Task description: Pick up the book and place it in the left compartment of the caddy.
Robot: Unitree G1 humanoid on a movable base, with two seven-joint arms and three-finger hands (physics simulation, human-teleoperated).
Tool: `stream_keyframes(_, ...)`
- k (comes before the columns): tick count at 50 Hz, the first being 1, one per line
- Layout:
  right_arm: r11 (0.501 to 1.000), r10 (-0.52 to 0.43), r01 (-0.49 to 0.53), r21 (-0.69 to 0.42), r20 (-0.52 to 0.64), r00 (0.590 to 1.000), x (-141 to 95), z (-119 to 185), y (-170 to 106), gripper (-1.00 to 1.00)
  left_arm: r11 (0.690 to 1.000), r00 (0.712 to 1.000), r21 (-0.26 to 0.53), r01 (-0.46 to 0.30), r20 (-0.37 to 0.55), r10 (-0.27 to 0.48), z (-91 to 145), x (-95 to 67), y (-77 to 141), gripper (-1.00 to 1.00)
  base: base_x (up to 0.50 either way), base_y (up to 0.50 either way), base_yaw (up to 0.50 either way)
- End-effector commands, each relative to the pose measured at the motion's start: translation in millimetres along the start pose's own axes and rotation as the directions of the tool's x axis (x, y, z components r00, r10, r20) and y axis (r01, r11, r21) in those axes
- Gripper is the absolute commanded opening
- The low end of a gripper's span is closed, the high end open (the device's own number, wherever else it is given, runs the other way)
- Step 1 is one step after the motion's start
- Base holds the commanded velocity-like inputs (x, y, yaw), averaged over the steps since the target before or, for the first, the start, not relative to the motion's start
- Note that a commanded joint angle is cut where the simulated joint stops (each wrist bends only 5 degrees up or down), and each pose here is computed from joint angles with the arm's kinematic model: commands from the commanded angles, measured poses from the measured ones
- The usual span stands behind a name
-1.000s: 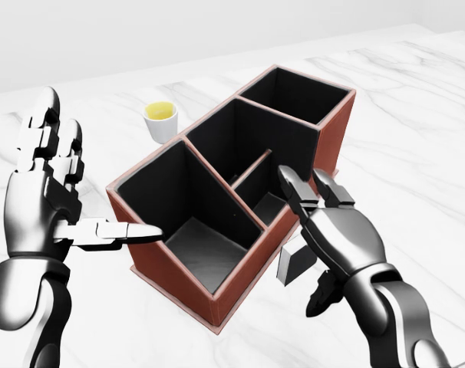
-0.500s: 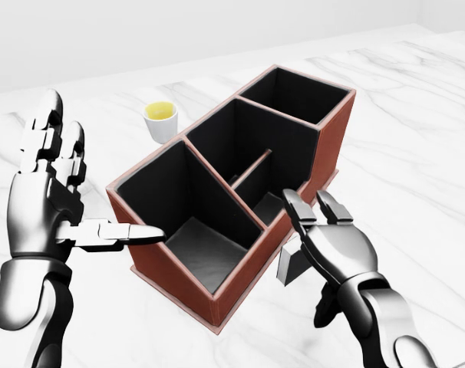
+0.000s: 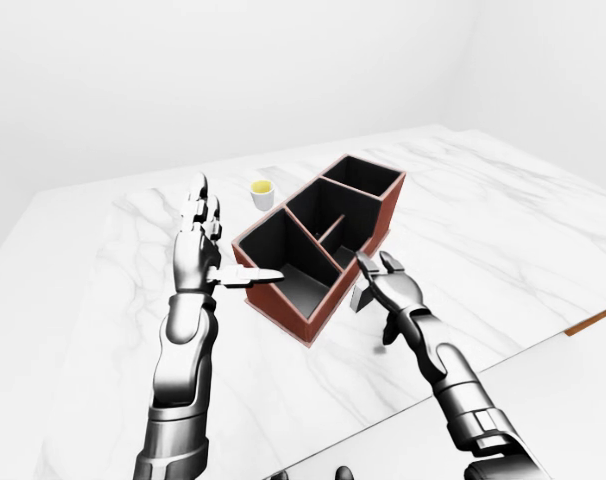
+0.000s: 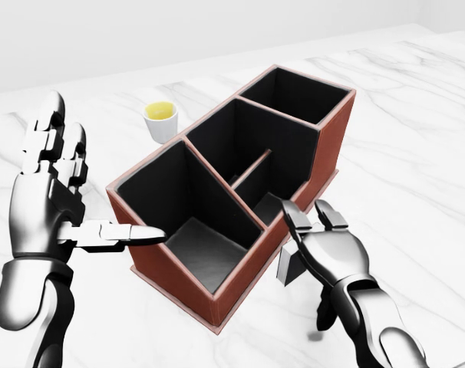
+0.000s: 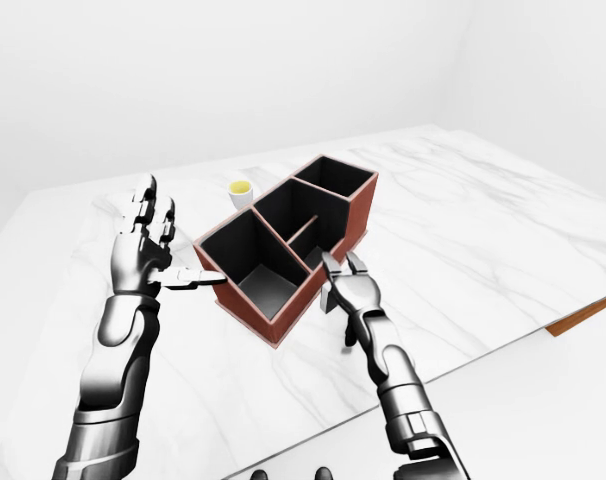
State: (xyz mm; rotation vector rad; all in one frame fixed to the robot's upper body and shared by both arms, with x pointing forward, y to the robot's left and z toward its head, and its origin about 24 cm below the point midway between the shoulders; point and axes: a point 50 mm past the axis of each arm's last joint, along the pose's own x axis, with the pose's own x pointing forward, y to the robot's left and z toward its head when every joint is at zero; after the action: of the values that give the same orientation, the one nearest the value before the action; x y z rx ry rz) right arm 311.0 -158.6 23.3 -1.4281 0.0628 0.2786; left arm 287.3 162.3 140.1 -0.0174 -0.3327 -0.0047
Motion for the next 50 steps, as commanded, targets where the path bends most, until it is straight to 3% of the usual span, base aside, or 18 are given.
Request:
stream_keyframes(1,0.999,0.016,-0.017,-0.036,-0.003,1.0,6,1,6,1.0,1.0,1.0,0.002,0.001,-0.007,-0.001,-2,0.1,0,1.0,0.0,0.0,0.0)
stream_keyframes(34,0.992,0.072,-0.074,-0.098,-0.028,0.997,16,-5,24,1.0,1.0,1.0,0.004,0.004,-0.011,-0.004,-3,-1.4,-1,1.0,0.0,0.0,0.0)
stream_keyframes(35,0.992,0.071,-0.074,-0.099,-0.03,0.997,15,-6,25,0.8,1.0,1.0,0.004,0.003,-0.011,-0.003,-3,-1.4,-1,1.0,0.0,0.0,0.0)
stream_keyframes(36,0.992,0.071,-0.074,-0.101,-0.035,0.997,14,-9,27,-0.14,1.0,1.0,0.004,0.002,-0.011,-0.002,-2,-1.5,0,1.0,0.0,0.0,0.0)
stream_keyframes(37,0.992,0.069,-0.073,-0.103,-0.038,0.997,14,-10,27,-0.57,1.0,1.0,0.004,0.002,-0.01,-0.002,-2,-1.5,0,1.0,0.0,0.0,0.0)
stream_keyframes(38,0.992,0.069,-0.073,-0.103,-0.038,0.997,14,-10,27,-0.57,1.0,1.0,0.004,0.002,-0.01,-0.002,-2,-1.5,0,1.0,0.0,0.0,0.0)
stream_keyframes(39,0.992,0.07,-0.074,-0.104,-0.041,0.997,13,-11,28,-0.99,1.0,1.0,0.004,0.002,-0.01,-0.002,-2,-1.5,0,1.0,0.0,0.0,0.0)
stream_keyframes(50,0.99,0.056,-0.062,-0.126,-0.047,0.997,19,-13,27,-1.0,1.0,1.0,0.005,0.004,-0.015,-0.004,-4,-1.1,-2,1.0,0.0,0.0,0.0)
